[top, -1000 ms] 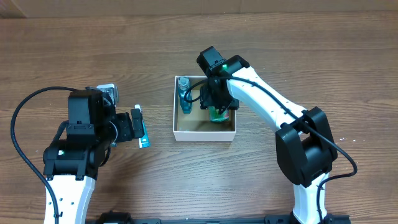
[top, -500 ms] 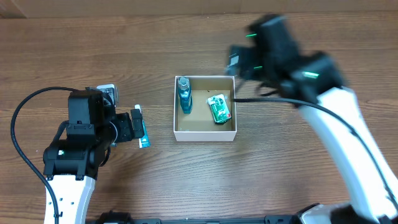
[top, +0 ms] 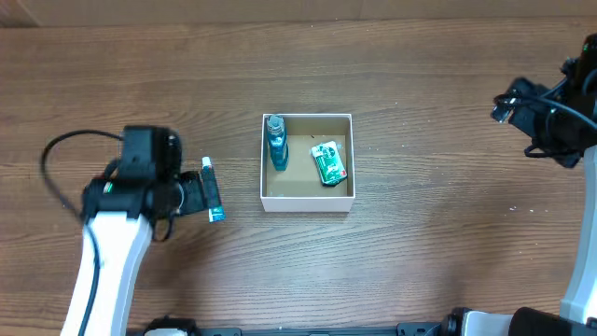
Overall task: Pack container
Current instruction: 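Place the soap into the box and withdraw the right gripper, then grasp the toothpaste tube with the left gripper, then lower the toothpaste tube into the box and release it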
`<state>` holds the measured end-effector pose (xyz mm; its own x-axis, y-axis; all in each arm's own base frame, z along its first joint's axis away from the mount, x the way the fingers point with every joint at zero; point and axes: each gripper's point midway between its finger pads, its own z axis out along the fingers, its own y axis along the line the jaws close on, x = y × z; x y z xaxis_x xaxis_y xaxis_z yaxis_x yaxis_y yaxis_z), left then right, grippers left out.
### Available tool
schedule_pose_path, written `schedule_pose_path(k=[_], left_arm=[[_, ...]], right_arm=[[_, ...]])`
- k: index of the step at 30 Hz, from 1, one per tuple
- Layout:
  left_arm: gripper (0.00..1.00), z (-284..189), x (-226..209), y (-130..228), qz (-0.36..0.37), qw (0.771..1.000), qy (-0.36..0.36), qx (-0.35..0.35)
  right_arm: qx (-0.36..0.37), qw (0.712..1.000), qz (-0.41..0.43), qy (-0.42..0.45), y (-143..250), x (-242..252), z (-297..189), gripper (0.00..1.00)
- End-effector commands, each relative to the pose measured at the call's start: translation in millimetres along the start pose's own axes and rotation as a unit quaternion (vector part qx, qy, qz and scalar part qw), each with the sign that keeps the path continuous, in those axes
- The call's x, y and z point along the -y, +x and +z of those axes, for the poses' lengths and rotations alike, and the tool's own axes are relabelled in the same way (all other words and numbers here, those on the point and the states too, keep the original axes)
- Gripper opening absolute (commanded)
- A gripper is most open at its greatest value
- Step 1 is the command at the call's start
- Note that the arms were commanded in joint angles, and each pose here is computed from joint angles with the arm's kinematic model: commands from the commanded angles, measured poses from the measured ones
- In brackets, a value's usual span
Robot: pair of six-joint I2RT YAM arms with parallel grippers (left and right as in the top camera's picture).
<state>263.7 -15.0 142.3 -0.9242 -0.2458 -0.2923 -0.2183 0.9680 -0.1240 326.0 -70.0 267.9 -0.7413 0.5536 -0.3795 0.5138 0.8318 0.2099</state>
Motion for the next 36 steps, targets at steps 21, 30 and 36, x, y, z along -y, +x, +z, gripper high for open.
schedule_pose_path(k=[21, 30, 36], left_arm=[[0.69, 162, -1, -15, -0.037, 0.992, -0.023, -0.116], [0.26, 162, -1, -16, -0.037, 0.993, -0.023, -0.113], [0.16, 160, 0, -18, -0.037, 0.993, -0.022, -0.110]], right_arm=[[-0.021, 1.000, -0.008, -0.013, 14, -2, 12, 1.00], [-0.021, 1.000, -0.008, -0.013, 14, -2, 12, 1.00], [-0.021, 1.000, -0.008, -0.013, 14, -2, 12, 1.00]])
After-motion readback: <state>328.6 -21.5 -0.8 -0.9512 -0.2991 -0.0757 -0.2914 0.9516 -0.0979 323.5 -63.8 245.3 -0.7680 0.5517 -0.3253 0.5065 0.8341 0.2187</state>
